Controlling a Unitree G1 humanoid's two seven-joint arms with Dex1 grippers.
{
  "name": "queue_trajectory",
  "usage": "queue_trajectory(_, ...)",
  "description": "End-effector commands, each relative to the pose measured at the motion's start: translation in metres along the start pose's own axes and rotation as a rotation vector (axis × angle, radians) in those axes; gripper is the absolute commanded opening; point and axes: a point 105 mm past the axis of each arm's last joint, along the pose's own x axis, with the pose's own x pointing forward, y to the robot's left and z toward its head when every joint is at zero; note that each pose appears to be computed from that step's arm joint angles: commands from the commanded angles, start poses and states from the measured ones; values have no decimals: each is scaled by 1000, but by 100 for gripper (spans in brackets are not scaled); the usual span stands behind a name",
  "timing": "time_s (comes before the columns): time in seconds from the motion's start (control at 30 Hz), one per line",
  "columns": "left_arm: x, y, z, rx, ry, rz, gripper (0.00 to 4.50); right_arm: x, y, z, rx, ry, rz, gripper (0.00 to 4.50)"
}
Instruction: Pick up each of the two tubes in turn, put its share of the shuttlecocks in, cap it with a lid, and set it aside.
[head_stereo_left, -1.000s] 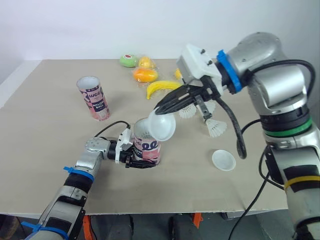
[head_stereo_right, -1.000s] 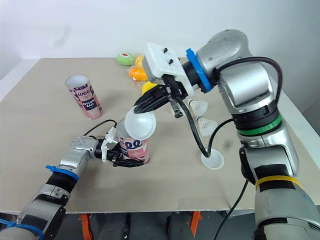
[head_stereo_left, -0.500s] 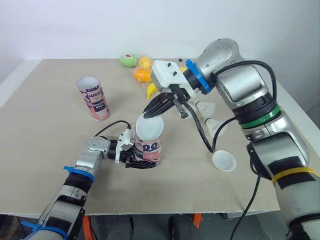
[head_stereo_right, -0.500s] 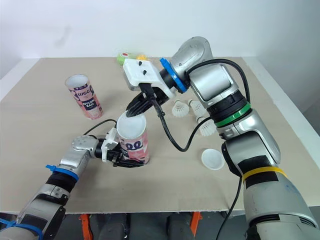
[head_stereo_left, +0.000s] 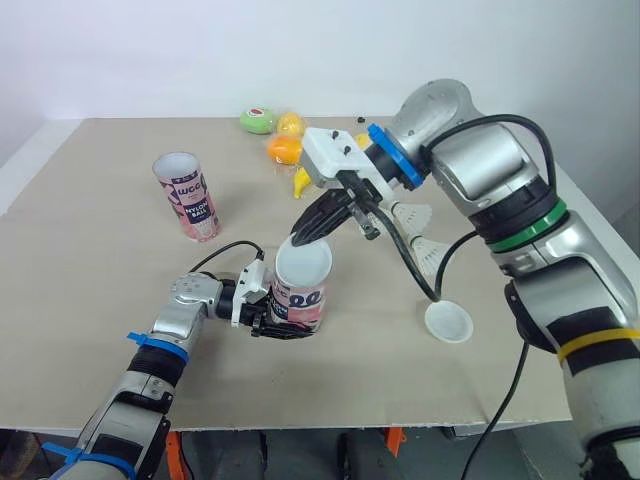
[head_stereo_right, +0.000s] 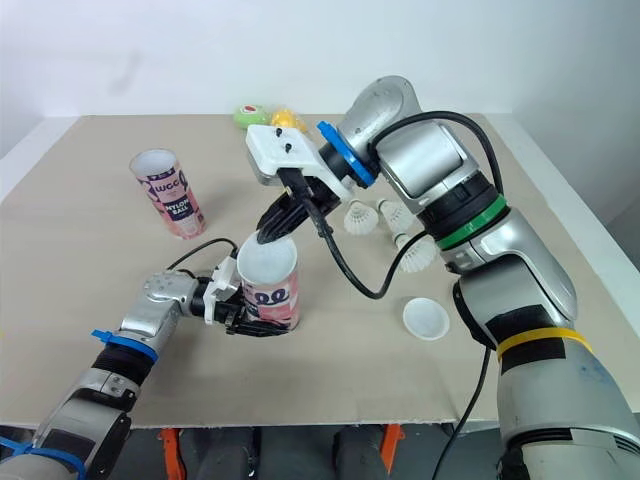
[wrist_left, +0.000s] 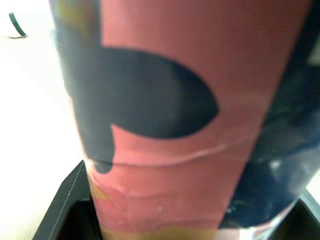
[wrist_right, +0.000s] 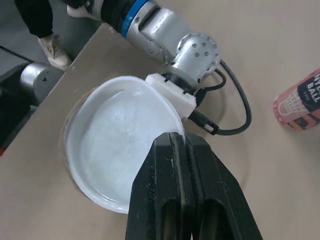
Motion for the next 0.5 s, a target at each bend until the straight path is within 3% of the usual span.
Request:
queue_trajectory(0.03,4,-10,-23,-83,53,-20,279,-20,-5,26,-67,-36,-12,6)
queue_trajectory(0.5,3,-9,-24,-85,51,-11,279,-3,12,10,-55,-2,77,6)
